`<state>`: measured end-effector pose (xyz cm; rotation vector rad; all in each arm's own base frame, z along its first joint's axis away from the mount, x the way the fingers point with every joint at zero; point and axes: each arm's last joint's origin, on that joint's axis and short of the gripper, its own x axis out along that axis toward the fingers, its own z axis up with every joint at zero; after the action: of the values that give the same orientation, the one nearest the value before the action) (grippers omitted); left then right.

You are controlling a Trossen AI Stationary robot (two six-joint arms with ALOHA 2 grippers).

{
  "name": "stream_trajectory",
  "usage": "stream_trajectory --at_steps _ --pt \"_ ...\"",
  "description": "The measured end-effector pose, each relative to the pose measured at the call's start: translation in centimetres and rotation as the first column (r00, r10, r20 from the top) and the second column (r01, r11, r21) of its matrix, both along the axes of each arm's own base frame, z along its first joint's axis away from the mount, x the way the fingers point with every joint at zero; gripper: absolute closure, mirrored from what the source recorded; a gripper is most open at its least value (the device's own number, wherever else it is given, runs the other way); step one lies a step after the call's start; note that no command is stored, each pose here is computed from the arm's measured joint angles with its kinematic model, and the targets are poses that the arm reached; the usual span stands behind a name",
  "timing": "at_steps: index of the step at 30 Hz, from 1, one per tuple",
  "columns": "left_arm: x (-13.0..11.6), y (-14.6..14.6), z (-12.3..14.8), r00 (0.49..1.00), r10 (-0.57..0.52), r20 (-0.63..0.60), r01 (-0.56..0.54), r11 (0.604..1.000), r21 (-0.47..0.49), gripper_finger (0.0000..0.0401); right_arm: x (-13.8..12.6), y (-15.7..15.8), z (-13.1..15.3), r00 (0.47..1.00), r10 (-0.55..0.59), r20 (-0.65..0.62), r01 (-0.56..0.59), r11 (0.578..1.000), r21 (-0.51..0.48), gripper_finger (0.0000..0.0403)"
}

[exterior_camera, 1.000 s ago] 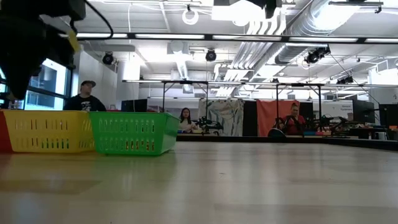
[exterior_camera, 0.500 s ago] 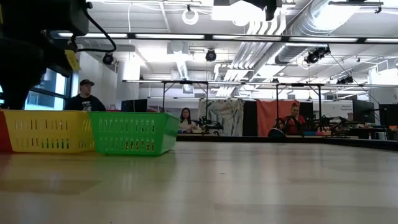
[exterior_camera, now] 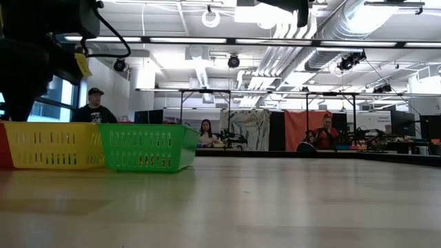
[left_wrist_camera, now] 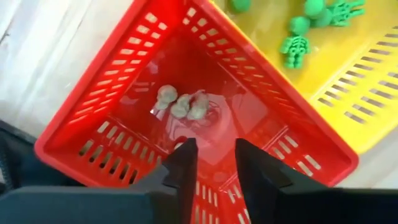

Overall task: Sort Halloween decoration
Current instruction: Put the white skull toy into the red bin

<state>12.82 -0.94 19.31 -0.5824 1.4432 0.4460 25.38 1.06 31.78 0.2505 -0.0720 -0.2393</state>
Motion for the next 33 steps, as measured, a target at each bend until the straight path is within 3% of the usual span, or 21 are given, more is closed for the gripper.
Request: stream_trajectory --at_steps 8,12,15,19,21,24,26,30,33 --pt "0.6 -0.1 1.7 0.998 -0.043 0.052 0.045 0.998 -0.039 0.0249 0.0 0.0 0.0 1.0 0.001 0.005 -0.001 1.0 0.018 0.0208" --pt "1.7 -0.2 5.0 0.98 -0.095 0.174 0.101 0.995 -0.026 0.0243 0.0 0.0 0.0 1.0 0.001 0.007 -0.001 1.0 0.018 0.0208" --pt "2.6 -0.1 8.3 0.939 -0.157 0.306 0.146 0.988 0.058 0.0243 0.0 0.0 0.1 1.0 0.002 0.011 -0.002 1.0 0.008 0.0208" --pt "4.4 0.3 12.6 0.796 -0.324 0.512 0.168 0.93 0.326 0.0243 0.0 0.1 0.4 0.998 0.047 0.037 -0.046 0.999 -0.019 0.0208" --pt "5.5 0.4 14.1 0.69 -0.428 0.584 0.146 0.872 0.467 0.0243 0.0 0.2 0.6 0.996 0.078 0.052 -0.076 0.997 -0.027 0.0208" --pt "6.9 0.4 15.9 0.529 -0.538 0.657 0.082 0.802 0.591 0.0243 0.0 0.3 0.8 0.99 0.121 0.076 -0.118 0.992 -0.033 0.0208" --pt "8.0 0.4 16.9 0.437 -0.554 0.709 0.014 0.792 0.61 0.0242 0.0 0.4 0.9 0.986 0.143 0.083 -0.139 0.989 -0.048 0.0208" --pt "9.6 0.4 17.2 0.274 -0.524 0.807 -0.053 0.829 0.556 0.0242 0.0 0.5 1.0 0.982 0.166 0.09 -0.16 0.985 -0.065 0.0208" --pt "10.5 0.2 15.1 0.208 -0.479 0.853 -0.077 0.861 0.503 0.0243 0.0 0.5 1.0 0.981 0.173 0.085 -0.166 0.983 -0.084 0.0208"
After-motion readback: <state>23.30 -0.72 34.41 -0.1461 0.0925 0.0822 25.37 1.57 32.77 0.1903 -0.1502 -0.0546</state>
